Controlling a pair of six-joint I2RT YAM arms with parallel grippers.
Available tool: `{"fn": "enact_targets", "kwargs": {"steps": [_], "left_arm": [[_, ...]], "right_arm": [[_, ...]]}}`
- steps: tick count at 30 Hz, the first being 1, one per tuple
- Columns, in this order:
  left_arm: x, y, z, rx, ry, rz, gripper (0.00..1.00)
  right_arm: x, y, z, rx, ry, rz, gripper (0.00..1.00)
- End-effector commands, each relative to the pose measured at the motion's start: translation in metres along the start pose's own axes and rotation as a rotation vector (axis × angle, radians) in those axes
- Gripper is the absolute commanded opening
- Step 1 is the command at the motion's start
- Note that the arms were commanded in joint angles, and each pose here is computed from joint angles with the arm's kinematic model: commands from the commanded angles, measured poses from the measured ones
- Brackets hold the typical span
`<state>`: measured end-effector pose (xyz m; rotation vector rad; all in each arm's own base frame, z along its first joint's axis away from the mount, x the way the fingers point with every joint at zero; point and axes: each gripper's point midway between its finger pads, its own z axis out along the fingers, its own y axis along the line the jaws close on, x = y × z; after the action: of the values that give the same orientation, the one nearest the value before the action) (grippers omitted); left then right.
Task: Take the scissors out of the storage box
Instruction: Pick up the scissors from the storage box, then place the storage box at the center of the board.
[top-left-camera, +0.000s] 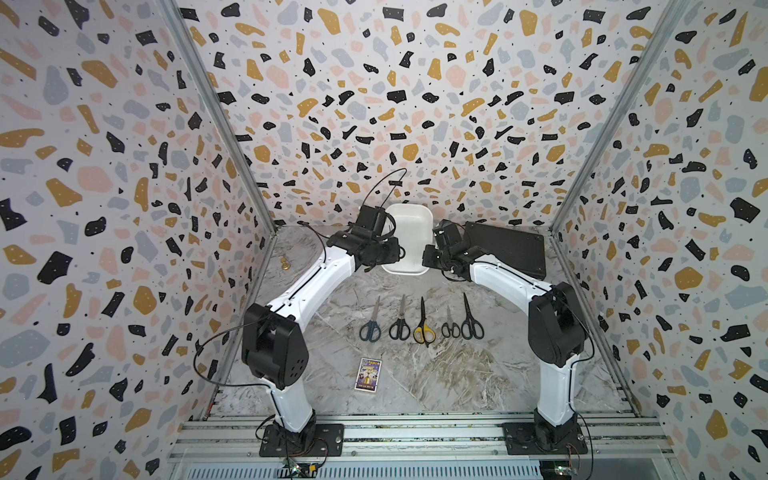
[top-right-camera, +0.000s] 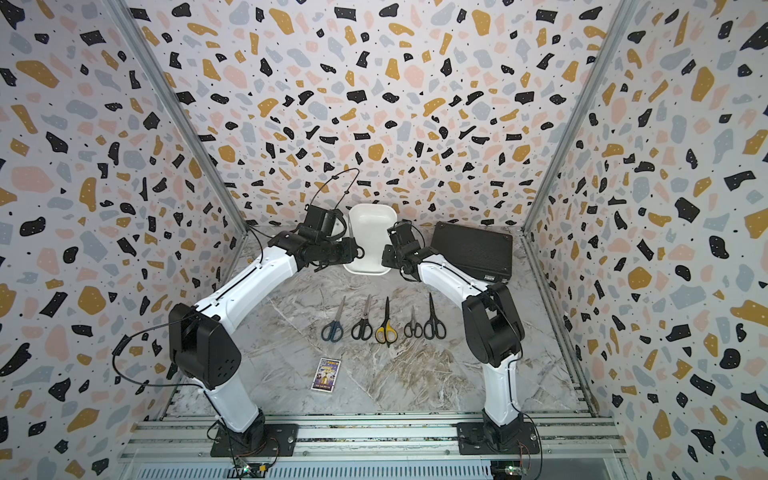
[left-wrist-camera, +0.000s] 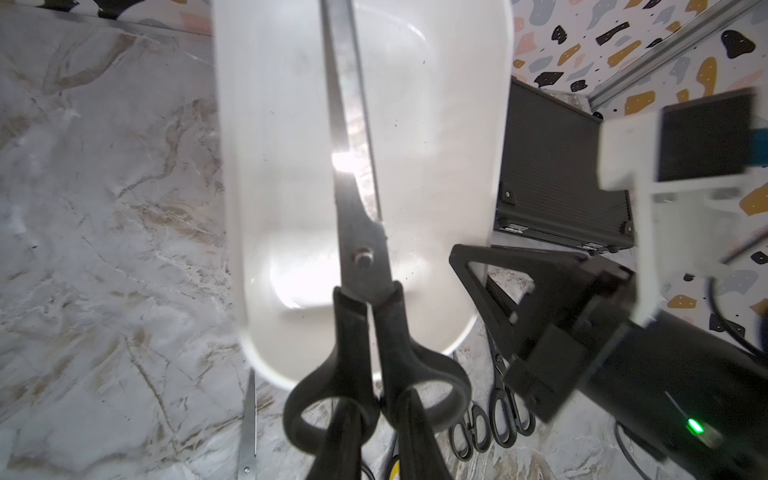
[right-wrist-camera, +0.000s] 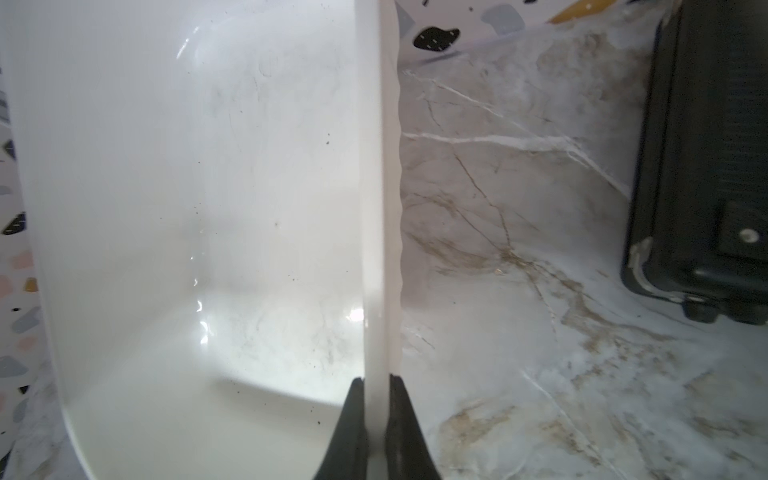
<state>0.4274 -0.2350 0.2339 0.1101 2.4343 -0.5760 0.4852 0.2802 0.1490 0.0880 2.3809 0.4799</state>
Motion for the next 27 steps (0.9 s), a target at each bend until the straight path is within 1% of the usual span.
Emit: {"fn": "enact_targets", "kwargs": {"steps": [1, 3, 5, 11, 12, 14, 16, 17, 19, 23, 25, 27], "left_arm": [[0.003, 0.0, -0.01, 0.0, -0.009, 0.038, 0.0], [0.012, 0.005, -0.01, -0.018, 0.008, 0.039, 0.0], [0.023, 0.013, -0.009, -0.04, 0.028, 0.043, 0.0], [0.04, 0.023, -0.008, -0.076, 0.064, 0.055, 0.0], [0.042, 0.024, -0.007, -0.078, 0.069, 0.053, 0.0], [0.043, 0.022, -0.006, -0.072, 0.075, 0.049, 0.0], [0.044, 0.02, -0.005, -0.064, 0.075, 0.046, 0.0], [0.043, 0.019, -0.005, -0.061, 0.075, 0.043, 0.0], [0.043, 0.017, -0.004, -0.051, 0.077, 0.04, 0.0], [0.043, 0.013, -0.003, -0.03, 0.085, 0.04, 0.0], [0.043, 0.01, -0.001, -0.012, 0.086, 0.043, 0.0], [0.042, 0.006, 0.001, 0.011, 0.087, 0.042, 0.0]], "right_arm": [[-0.014, -0.009, 0.001, -0.004, 0.04, 0.026, 0.0], [-0.015, -0.015, 0.012, -0.018, 0.096, 0.012, 0.0], [-0.014, -0.024, 0.022, 0.0, 0.159, -0.002, 0.0], [-0.018, -0.051, 0.037, 0.018, 0.183, 0.068, 0.0], [-0.018, -0.053, 0.038, 0.018, 0.185, 0.07, 0.05], [-0.02, -0.052, 0.039, -0.001, 0.189, 0.066, 0.24], [-0.024, -0.049, 0.036, -0.024, 0.181, 0.044, 0.4], [-0.027, -0.045, 0.031, -0.041, 0.167, 0.021, 0.46], [-0.039, -0.037, 0.013, -0.076, 0.116, -0.035, 0.51], [-0.05, -0.019, -0.04, -0.167, 0.043, -0.21, 0.54], [-0.036, 0.0, -0.069, -0.299, 0.05, -0.291, 0.54], [-0.018, 0.02, -0.094, -0.461, 0.078, -0.323, 0.54]]}}
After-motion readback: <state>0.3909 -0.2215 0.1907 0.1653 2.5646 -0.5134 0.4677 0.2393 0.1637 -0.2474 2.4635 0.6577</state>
